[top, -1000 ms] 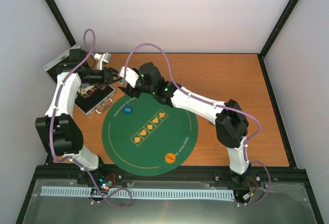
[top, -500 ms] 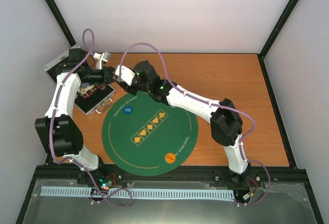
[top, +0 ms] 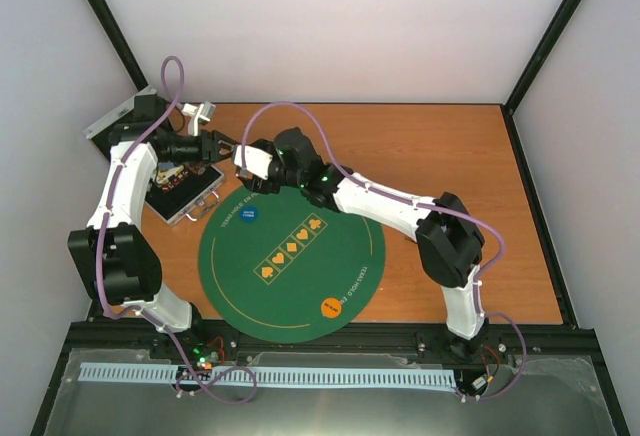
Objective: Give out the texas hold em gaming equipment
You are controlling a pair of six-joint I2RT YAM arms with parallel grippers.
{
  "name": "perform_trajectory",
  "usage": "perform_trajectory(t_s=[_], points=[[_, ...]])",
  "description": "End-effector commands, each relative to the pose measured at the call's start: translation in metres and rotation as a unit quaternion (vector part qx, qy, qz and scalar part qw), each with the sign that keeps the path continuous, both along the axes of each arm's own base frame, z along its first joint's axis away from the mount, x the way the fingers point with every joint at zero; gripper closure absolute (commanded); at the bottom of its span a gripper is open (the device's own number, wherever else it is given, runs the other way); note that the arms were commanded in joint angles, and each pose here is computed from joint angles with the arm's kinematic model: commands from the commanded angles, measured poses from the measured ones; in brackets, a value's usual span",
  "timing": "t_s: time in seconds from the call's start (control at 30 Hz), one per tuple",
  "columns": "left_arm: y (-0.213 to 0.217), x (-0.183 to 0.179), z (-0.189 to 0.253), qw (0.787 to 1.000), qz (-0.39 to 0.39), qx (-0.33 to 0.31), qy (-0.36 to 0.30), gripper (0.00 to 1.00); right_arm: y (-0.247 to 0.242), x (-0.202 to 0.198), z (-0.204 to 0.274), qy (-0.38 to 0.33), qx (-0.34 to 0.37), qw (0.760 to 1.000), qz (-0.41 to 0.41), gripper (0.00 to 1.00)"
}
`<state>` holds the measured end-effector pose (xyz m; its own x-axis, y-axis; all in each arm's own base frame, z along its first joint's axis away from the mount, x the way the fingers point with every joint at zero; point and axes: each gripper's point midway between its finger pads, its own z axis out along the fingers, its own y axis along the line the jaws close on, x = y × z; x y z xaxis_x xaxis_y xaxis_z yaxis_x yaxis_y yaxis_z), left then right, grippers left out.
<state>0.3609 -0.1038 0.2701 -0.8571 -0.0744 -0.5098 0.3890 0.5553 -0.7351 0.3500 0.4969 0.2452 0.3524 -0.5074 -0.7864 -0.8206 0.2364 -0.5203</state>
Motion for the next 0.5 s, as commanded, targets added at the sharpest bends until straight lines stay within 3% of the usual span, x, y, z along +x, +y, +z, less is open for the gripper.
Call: perform_trajectory(t_s=[0.0,0.1,0.33,0.47], points=[[-0.007,-0.009,0.026,0.999,-0.021,-0.018,-0.047,0.99,-0.004,-0.008,0.043,-0.092,0.033,0.994,0.054,0.26],[-0.008,-0.013,0.028,0.998,-0.023,-0.023,-0.049,0.99,-0.006,-0.004,0.052,-0.096,0.044,0.992,0.074,0.25],[-0.009,-0.015,0.026,0.998,-0.021,-0.028,-0.045,0.99,0.000,0.006,0.053,-0.110,0.032,0.990,0.082,0.40],[-0.009,-0.015,0.024,0.999,-0.020,-0.029,-0.041,0.99,0.003,0.007,0.051,-0.101,0.030,0.991,0.084,0.42]])
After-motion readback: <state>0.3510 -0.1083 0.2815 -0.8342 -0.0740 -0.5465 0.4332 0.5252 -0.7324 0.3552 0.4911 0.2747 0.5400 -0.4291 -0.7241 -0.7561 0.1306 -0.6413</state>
